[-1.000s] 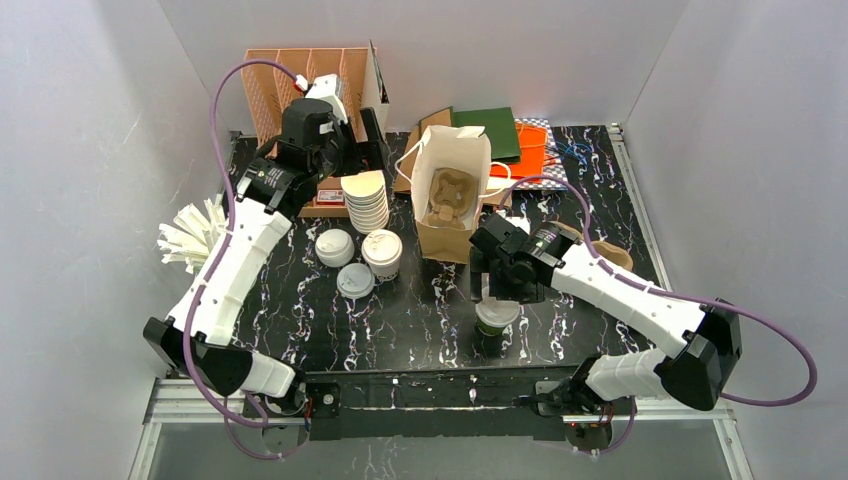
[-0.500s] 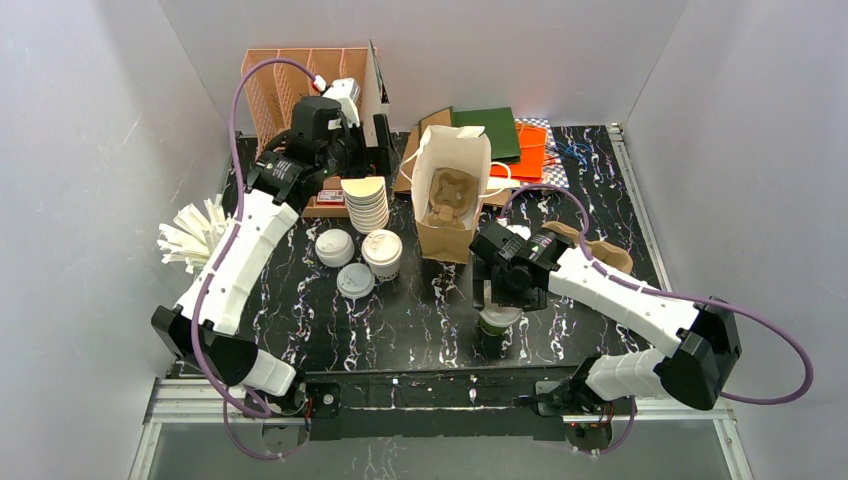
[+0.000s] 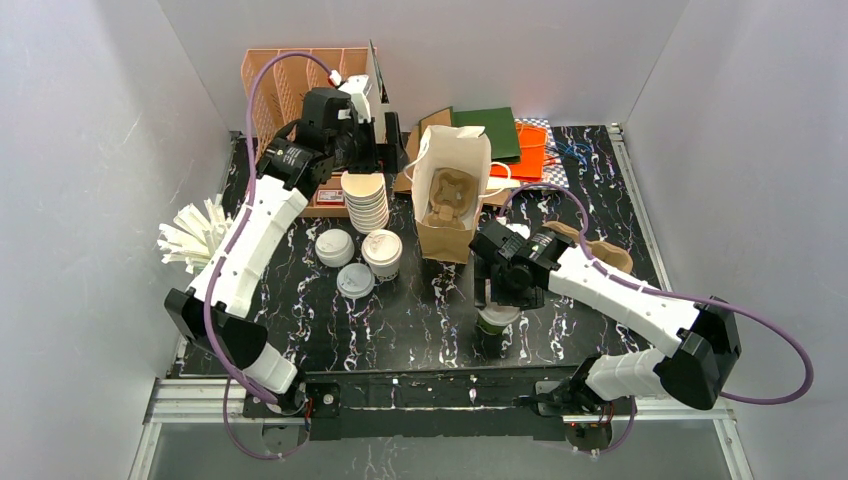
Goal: Pack the takeout coffee
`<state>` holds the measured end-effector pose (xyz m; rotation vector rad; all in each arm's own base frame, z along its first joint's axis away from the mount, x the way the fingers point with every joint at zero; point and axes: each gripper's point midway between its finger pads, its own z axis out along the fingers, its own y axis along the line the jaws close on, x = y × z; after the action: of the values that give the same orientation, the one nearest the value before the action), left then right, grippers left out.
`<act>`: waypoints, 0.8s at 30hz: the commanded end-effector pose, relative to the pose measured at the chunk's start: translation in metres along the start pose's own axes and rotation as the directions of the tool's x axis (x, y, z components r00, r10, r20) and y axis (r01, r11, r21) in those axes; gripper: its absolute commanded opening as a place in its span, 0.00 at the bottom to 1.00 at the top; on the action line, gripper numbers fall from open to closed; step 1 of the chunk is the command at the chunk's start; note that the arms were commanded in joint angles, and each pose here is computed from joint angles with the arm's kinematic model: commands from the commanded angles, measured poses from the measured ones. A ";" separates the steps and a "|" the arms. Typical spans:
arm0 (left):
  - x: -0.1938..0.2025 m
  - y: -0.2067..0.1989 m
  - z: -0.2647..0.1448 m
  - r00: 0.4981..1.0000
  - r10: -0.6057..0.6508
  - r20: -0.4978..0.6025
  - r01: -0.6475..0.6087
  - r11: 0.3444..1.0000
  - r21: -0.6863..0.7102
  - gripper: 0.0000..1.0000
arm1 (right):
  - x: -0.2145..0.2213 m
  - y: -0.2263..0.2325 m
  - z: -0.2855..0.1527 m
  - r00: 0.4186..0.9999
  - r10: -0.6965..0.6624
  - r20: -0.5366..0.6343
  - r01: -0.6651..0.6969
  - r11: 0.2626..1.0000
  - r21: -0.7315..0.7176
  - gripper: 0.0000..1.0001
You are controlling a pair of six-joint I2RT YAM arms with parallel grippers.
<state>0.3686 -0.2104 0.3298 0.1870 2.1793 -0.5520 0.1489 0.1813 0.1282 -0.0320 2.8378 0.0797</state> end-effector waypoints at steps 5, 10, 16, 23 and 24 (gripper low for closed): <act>-0.001 -0.010 -0.002 0.999 0.022 -0.028 -0.020 0.998 0.054 0.98 | -0.016 0.004 -0.017 0.998 -0.016 0.064 0.018 1.000 -0.019 0.78; -0.001 -0.013 0.004 0.999 0.021 -0.042 -0.018 0.997 0.075 0.98 | -0.020 0.004 -0.015 0.997 -0.039 0.073 0.039 0.999 -0.002 0.79; 0.000 -0.015 0.007 0.998 0.020 -0.052 -0.016 0.996 0.082 0.98 | -0.019 0.001 -0.006 0.997 -0.066 0.038 0.064 0.996 0.055 0.98; 0.000 -0.013 0.007 0.998 0.026 -0.061 -0.022 0.997 0.075 0.98 | -0.025 0.003 -0.007 0.997 -0.061 0.052 0.057 0.996 0.063 0.98; 0.000 -0.013 0.007 0.998 0.025 -0.063 -0.021 0.997 0.074 0.98 | -0.025 0.002 -0.007 0.997 -0.059 0.049 0.056 0.996 0.068 0.98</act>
<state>0.3720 -0.2257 0.3202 0.2497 2.2264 -0.6115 0.1651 0.1852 0.1304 -0.1032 2.8213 -0.0157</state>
